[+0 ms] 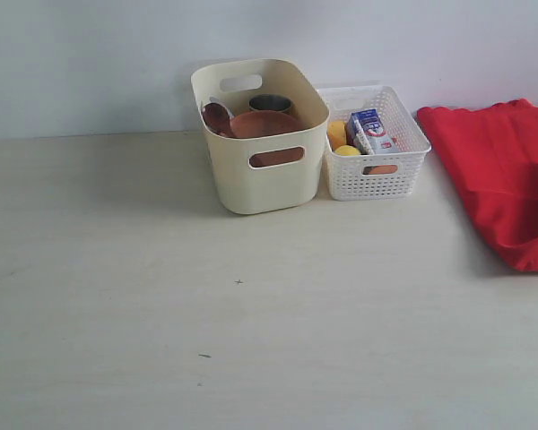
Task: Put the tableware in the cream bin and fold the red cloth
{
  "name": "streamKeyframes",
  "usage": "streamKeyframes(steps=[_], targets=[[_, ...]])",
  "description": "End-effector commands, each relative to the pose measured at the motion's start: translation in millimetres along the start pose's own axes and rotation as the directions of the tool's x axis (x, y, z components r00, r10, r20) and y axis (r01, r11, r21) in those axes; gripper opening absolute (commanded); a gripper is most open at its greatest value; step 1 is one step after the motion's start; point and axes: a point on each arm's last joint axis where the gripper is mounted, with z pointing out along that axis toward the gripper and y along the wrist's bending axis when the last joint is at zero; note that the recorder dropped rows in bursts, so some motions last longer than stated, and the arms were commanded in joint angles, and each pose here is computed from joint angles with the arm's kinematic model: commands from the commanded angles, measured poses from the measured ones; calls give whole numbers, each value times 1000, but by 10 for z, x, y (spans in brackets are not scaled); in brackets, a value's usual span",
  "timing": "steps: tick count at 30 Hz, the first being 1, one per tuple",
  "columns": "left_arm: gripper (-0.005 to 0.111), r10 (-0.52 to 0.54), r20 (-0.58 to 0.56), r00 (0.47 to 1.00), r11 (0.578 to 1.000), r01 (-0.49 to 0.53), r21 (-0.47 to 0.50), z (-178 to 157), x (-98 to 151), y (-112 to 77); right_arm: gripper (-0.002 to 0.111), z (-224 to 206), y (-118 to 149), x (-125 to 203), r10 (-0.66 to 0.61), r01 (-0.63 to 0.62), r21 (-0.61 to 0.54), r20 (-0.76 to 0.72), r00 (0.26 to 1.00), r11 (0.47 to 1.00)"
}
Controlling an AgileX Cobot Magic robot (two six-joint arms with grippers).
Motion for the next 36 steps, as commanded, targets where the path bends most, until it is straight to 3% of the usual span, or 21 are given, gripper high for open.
streamKeyframes(steps=[1, 11, 22, 26, 31, 36], targets=[[0, 0, -12, 1000, 1000, 0, 4, 7, 64, 4, 0, -1, 1, 11, -2, 2, -2, -3, 1000, 1000], [0, 48, -128, 991, 996, -56, -62, 38, 520, 81, 0, -1, 0, 11, -3, 3, -1, -3, 1000, 1000], [0, 52, -212, 976, 952, -113, -285, 43, 909, 250, 0, -1, 1, 13, -3, 3, -2, -5, 1000, 1000], [0, 30, -237, 971, 928, -115, -355, 24, 940, 291, 0, -1, 1, 13, -3, 3, -2, -5, 1000, 1000], [0, -13, -317, 948, 916, -116, -384, -5, 1019, 307, 0, -1, 1, 13, -3, 3, -2, -5, 1000, 1000], [0, -13, -317, 948, 916, -116, -384, -5, 1019, 307, 0, -1, 1, 13, -3, 3, -2, -5, 1000, 1000]])
